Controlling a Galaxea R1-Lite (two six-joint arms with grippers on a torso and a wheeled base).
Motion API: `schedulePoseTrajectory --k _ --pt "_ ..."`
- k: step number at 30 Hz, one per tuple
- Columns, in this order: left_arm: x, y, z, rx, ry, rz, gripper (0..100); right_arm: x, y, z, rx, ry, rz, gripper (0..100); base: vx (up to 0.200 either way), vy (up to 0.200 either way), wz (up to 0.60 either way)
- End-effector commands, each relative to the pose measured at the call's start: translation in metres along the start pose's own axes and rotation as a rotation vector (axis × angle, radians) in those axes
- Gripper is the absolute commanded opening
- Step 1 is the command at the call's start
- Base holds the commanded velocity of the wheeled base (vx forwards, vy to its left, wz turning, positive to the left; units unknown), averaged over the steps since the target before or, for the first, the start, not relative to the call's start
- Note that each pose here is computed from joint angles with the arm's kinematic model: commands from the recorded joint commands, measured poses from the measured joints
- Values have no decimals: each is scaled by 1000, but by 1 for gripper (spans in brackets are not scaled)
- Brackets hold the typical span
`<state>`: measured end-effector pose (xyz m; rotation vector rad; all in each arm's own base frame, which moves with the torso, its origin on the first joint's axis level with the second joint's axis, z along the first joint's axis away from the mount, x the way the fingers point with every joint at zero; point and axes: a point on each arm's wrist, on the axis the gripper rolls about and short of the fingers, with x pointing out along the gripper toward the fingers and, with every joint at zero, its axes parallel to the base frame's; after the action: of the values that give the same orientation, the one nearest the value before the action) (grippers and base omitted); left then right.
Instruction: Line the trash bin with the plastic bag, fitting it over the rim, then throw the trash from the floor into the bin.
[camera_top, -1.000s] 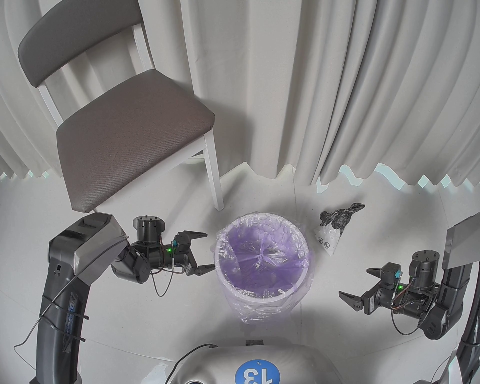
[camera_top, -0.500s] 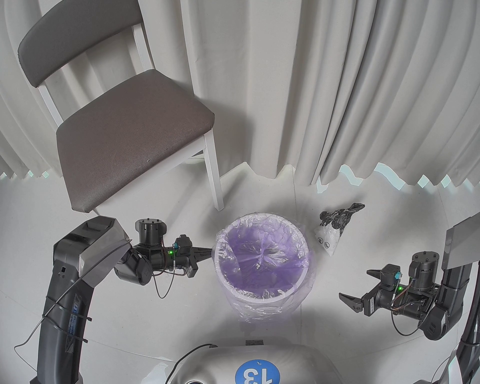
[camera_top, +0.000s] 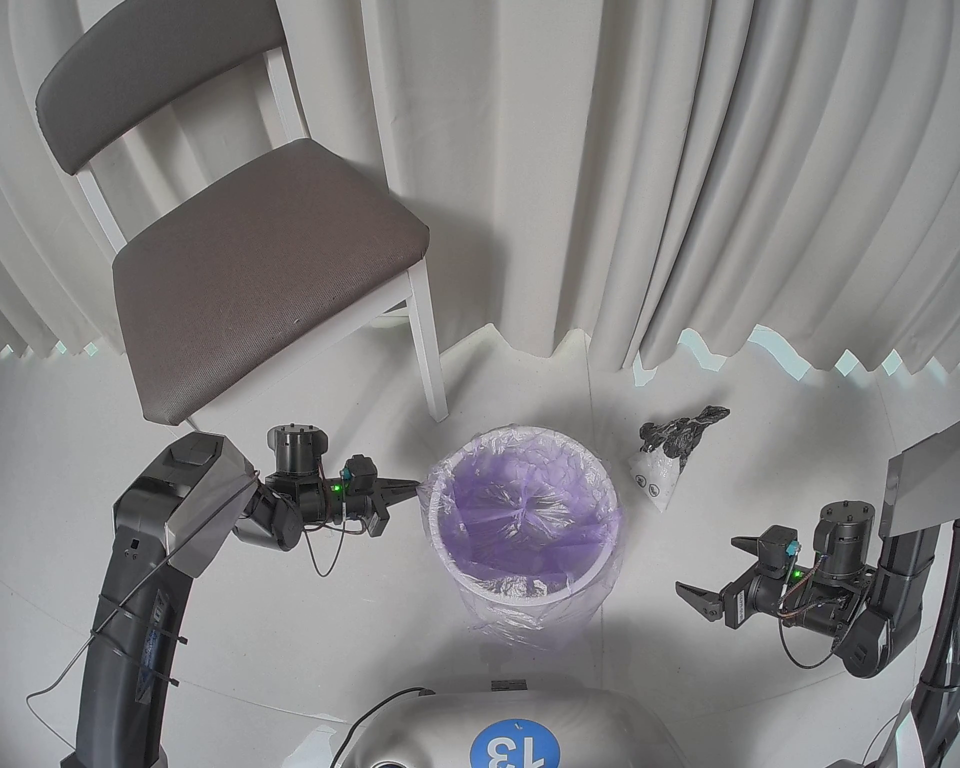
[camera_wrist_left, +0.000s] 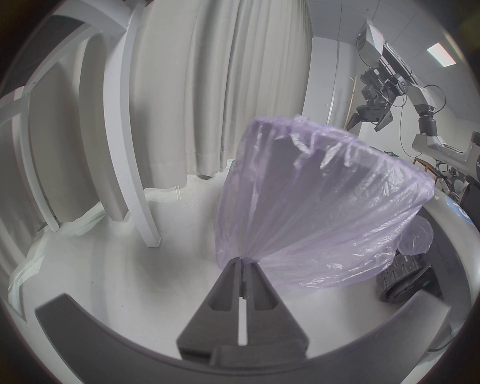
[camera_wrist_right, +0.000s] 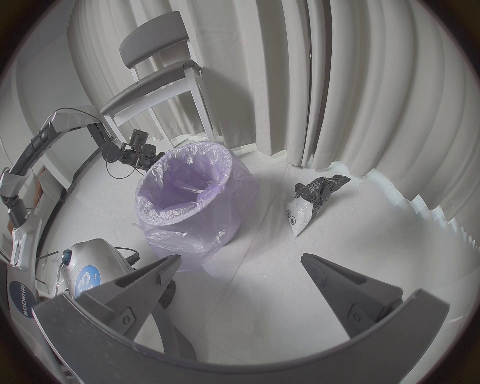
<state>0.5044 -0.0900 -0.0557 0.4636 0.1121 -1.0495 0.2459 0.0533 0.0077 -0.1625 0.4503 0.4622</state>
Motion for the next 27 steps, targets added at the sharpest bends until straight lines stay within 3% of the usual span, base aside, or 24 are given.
schedulePoseTrajectory --k 1,11,17,18,23,25,27 --pt "18 -3 -17 -24 26 -16 0 10 -5 -4 3 0 -11 100 0 0 0" --pt "43 -18 -28 -29 53 -55 0 30 -15 -9 5 -6 -32 100 0 0 0" --pt "35 -12 -19 -6 57 -31 0 39 -17 -13 5 -2 -31 100 0 0 0" --pt "30 -11 -19 -11 70 -23 100 40 -17 -14 6 2 -30 100 0 0 0" --pt "4 -12 -27 -23 114 22 100 41 -18 -19 -31 21 -30 100 0 0 0" --pt "-7 -12 -26 -8 106 49 100 39 -24 -27 -111 50 -47 100 0 0 0" --pt "-23 -13 -23 2 100 79 100 40 -33 -35 -251 73 -53 100 0 0 0"
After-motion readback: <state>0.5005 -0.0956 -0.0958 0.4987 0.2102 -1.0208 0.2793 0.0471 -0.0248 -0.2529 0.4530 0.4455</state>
